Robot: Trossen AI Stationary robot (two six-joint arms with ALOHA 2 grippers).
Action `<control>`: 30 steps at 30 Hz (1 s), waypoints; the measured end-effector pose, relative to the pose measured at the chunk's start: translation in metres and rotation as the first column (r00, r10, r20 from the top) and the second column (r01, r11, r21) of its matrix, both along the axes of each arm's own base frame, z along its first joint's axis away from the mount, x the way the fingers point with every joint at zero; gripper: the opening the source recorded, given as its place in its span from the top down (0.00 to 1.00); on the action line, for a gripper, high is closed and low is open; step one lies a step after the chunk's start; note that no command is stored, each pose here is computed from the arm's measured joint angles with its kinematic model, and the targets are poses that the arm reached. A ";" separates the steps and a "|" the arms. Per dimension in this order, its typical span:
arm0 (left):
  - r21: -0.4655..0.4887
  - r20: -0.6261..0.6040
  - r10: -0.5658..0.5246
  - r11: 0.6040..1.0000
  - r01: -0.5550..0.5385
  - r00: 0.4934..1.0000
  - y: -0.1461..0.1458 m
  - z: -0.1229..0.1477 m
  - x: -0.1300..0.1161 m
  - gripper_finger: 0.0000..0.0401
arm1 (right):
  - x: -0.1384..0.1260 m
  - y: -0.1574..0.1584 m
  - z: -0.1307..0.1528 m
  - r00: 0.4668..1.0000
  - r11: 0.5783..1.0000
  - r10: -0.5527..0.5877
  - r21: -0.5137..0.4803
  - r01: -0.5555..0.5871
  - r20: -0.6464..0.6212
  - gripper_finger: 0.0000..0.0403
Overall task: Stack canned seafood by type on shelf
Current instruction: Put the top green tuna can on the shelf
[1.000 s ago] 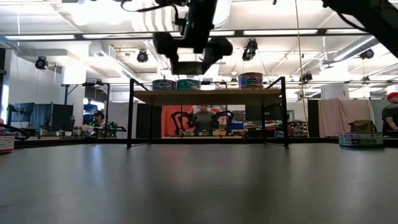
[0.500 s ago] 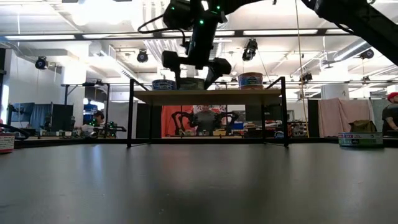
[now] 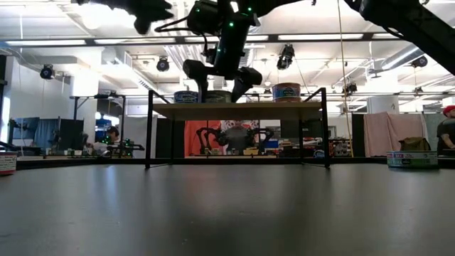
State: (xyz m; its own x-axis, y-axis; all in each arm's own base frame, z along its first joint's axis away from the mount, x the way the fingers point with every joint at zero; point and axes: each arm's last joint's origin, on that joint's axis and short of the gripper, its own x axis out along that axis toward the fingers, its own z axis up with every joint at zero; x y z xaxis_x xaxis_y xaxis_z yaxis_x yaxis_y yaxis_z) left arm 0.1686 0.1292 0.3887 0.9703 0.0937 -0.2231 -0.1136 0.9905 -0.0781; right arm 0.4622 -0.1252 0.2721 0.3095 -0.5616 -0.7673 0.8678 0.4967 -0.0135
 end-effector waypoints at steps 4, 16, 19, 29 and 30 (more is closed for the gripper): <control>-0.003 -0.040 0.027 1.000 -0.027 0.999 0.028 -0.017 0.018 0.78 | 0.002 0.001 0.001 0.997 0.997 0.081 0.015 -0.081 -0.011 0.06; 0.038 -0.194 -0.041 0.998 0.049 0.980 0.055 -0.063 0.052 0.99 | 0.012 0.010 0.005 0.916 0.917 0.399 0.003 -0.399 -0.037 0.06; 0.046 -0.220 -0.032 0.998 0.043 0.975 0.057 -0.069 0.057 1.00 | 0.015 0.010 0.006 0.907 0.907 0.422 -0.007 -0.422 0.001 0.06; 0.065 -0.375 -0.041 0.995 0.070 0.926 0.054 -0.087 0.058 1.00 | 0.020 0.007 0.011 0.906 0.909 0.417 -0.049 -0.414 0.074 0.06; 0.069 -0.384 -0.035 0.995 0.067 0.923 0.054 -0.088 0.058 1.00 | 0.020 0.007 0.011 0.907 0.910 0.415 -0.049 -0.413 0.074 0.06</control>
